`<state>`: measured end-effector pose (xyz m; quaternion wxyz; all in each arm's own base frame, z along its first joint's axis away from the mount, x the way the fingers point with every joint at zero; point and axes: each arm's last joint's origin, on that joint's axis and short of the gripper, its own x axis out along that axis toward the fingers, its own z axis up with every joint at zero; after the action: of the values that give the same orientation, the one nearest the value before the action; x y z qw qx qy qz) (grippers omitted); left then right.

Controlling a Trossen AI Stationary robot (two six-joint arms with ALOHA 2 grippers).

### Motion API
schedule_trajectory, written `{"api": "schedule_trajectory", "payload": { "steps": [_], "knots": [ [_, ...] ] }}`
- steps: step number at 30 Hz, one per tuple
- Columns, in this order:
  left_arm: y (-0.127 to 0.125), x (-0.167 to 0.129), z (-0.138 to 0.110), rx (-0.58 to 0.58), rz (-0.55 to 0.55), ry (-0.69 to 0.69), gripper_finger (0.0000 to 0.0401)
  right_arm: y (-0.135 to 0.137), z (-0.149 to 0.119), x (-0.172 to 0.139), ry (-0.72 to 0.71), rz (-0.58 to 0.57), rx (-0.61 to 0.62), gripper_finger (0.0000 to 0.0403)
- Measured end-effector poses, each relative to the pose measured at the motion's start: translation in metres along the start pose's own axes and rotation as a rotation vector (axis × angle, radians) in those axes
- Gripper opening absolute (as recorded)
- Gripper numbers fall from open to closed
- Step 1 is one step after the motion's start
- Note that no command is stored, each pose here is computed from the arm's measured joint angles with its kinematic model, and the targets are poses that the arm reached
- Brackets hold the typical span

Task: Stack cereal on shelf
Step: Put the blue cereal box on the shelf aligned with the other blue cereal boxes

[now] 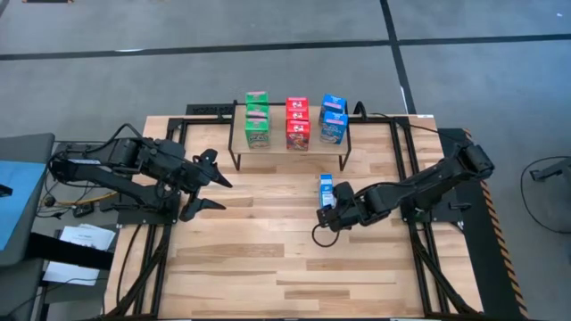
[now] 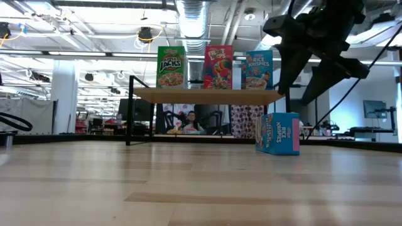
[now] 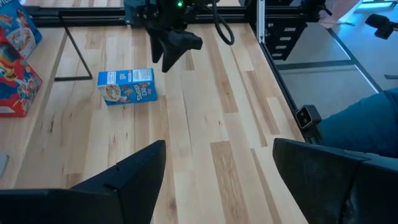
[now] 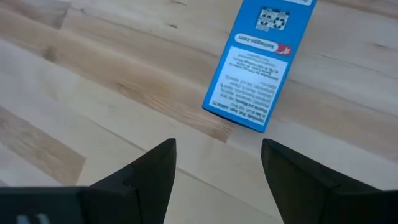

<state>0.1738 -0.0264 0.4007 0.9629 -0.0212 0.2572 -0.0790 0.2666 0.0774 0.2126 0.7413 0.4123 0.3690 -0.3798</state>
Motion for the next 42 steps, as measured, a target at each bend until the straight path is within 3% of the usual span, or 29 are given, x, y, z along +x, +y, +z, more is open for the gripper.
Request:
{"api": "schedule_trajectory", "payload": {
  "steps": [23,37,42],
  "knots": [
    [0.000,0.000,0.000,0.022,0.001,0.000,0.0283,0.001,0.005,0.002,-0.007,0.010,-0.020,0.0260],
    [0.001,0.000,0.000,0.023,0.028,-0.002,0.0283,-0.002,0.009,0.003,-0.052,-0.017,0.133,0.0260],
    [0.001,0.000,0.000,0.024,0.029,-0.002,0.0283,-0.001,0.000,0.020,-0.063,-0.079,0.136,0.0260]
  ]
}}
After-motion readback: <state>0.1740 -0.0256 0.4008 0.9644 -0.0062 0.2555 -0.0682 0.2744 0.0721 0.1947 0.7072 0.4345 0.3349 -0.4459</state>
